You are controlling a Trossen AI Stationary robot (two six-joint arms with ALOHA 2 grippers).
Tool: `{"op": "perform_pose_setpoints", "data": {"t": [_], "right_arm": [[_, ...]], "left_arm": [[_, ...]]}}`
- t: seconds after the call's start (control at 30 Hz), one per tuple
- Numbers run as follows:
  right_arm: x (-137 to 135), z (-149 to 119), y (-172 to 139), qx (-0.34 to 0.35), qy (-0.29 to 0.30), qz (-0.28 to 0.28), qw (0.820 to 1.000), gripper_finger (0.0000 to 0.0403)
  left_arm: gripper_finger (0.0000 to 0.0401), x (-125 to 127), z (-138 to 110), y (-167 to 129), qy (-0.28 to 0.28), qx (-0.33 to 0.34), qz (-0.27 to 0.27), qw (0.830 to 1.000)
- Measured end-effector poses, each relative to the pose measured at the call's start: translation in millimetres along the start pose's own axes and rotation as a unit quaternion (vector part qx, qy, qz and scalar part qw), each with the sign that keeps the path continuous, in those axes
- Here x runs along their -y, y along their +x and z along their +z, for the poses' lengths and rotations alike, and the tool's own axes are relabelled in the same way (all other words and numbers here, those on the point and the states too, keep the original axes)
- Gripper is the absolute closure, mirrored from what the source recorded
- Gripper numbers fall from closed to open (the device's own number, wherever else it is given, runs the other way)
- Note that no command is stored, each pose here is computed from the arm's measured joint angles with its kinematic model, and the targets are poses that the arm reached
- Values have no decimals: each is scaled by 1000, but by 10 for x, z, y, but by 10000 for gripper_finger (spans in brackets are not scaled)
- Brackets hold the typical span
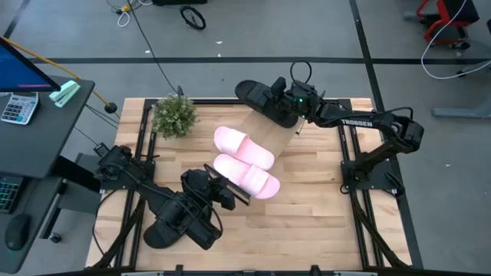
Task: Pick and place slides into the shelf
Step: Put the top black slipper on the shelf
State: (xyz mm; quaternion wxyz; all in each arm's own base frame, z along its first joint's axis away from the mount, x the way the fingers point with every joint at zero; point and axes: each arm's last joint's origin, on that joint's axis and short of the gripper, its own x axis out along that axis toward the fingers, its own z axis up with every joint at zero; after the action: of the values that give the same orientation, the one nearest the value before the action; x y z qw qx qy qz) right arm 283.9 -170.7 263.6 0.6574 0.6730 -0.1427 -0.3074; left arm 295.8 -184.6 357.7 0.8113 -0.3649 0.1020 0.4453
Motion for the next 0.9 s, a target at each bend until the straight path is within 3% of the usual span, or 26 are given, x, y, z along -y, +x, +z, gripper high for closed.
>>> {"op": "perform_pose_setpoints", "data": {"t": [0.37, 0.9], "right_arm": [[58, -21, 60, 6, -3, -9, 1000, 388], [92, 5, 61, 8, -32, -25, 999, 350]], "left_arm": [[294, 4, -2, -1, -2, -1, -1, 1000], [294, 4, -2, -1, -1, -1, -1, 1000]]}}
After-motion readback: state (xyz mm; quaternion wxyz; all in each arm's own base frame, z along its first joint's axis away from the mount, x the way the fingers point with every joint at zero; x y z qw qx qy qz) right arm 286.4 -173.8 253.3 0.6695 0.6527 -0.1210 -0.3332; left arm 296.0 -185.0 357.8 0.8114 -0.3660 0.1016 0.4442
